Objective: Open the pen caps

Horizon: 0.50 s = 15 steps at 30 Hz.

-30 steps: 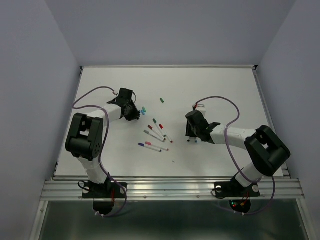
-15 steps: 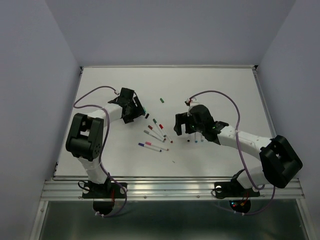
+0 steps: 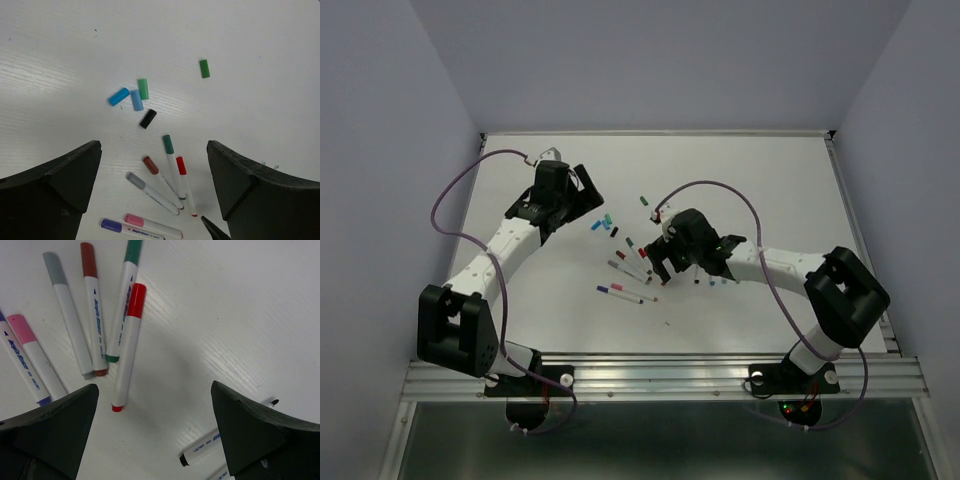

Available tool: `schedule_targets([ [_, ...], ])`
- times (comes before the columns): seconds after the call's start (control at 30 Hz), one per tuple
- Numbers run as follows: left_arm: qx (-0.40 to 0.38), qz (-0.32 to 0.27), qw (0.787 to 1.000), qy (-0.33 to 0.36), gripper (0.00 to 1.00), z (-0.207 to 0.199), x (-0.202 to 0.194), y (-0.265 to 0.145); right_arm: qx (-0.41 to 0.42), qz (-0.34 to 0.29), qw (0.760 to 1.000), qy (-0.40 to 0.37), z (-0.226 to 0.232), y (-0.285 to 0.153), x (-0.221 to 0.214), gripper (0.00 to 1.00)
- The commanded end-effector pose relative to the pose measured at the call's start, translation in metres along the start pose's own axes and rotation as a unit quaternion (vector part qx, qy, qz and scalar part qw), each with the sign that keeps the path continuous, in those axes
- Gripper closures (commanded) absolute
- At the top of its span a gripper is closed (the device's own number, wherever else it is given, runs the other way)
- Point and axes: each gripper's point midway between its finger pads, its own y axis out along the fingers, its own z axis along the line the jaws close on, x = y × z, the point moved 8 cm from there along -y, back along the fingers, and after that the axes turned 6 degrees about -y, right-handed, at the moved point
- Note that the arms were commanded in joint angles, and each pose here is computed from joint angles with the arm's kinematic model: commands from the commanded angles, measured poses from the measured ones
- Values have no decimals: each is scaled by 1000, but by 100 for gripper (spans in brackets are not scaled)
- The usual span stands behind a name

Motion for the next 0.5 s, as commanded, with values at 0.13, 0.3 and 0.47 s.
schedule_targets([
  [0.13, -2, -42, 999, 11, 1, -5, 15, -20, -9, 58, 996, -65, 10, 11, -11, 0],
  [0.3, 0, -39, 999, 13, 1, -5, 14, -16, -27, 82, 995, -45, 12, 18, -24, 0],
  [0.47, -2, -34, 999, 15, 1, -5, 13, -14, -54, 97, 994, -17, 11, 32, -28, 1],
])
